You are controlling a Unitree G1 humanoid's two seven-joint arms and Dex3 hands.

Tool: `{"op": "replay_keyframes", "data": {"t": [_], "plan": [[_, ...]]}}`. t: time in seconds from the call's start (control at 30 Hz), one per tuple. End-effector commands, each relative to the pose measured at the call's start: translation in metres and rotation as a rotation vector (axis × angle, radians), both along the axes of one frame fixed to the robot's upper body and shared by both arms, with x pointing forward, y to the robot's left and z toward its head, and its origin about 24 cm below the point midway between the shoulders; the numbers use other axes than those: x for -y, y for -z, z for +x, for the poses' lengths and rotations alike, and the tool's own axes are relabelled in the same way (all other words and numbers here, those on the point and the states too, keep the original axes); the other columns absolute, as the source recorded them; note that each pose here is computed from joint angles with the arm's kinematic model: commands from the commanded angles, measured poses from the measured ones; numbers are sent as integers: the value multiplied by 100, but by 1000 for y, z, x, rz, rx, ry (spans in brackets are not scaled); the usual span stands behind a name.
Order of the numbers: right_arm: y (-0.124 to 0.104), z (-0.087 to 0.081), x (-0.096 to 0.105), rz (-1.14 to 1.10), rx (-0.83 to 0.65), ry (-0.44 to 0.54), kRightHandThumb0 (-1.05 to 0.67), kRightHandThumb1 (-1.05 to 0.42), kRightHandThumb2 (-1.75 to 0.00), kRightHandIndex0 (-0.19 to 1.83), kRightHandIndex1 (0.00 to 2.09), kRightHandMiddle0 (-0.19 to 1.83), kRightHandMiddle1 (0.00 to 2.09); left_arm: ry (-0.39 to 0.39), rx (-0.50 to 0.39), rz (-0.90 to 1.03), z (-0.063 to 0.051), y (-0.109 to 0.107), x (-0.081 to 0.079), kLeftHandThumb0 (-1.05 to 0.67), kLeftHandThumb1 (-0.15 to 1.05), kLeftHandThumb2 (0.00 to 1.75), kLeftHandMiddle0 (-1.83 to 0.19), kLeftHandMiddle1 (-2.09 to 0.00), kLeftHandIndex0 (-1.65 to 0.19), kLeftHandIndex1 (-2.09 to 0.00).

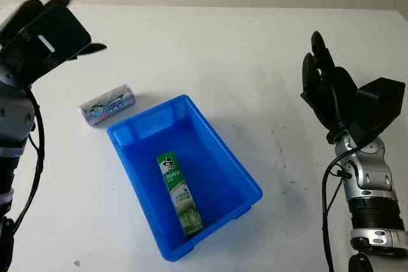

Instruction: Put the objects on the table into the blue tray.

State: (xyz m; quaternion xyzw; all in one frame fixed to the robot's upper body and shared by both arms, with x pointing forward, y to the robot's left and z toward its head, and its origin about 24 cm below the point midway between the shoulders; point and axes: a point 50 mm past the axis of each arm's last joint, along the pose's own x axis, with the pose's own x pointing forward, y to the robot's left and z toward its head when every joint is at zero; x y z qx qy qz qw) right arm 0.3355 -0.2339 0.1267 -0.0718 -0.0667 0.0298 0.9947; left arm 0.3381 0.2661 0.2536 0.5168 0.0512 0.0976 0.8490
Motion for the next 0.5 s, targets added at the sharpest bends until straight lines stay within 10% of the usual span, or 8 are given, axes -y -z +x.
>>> {"op": "replay_keyframes", "data": {"t": [0.0,0.1,0.2,0.27,0.37,0.47], "plan": [[-3,1,-1,15,22,3,-72,-105,-71,-19,0,-19,0,-5,-42,18,4,3,4,-81,101,6,7,-157,-5,-3],[-2,1,-1,18,20,8,-72,-105,-71,-19,0,-19,0,19,-103,37,9,18,11,-80,100,5,16,-198,1,-3],[-2,0,0,17,17,13,-71,-105,-72,-19,0,-19,0,26,-160,56,12,34,15,-83,101,6,18,-154,1,-4],[-2,0,1,14,19,16,-71,-105,-72,-19,0,-19,0,36,-191,78,14,43,16,-86,103,6,19,-163,2,-4],[-2,-1,2,4,27,25,-71,-105,-73,-19,0,-19,0,57,-236,135,16,55,18,-88,104,8,4,-54,2,-5],[-3,-2,4,0,27,30,-71,-105,-73,-19,0,-19,0,64,-277,156,13,62,16,-87,104,8,-4,-19,0,-6]]}}
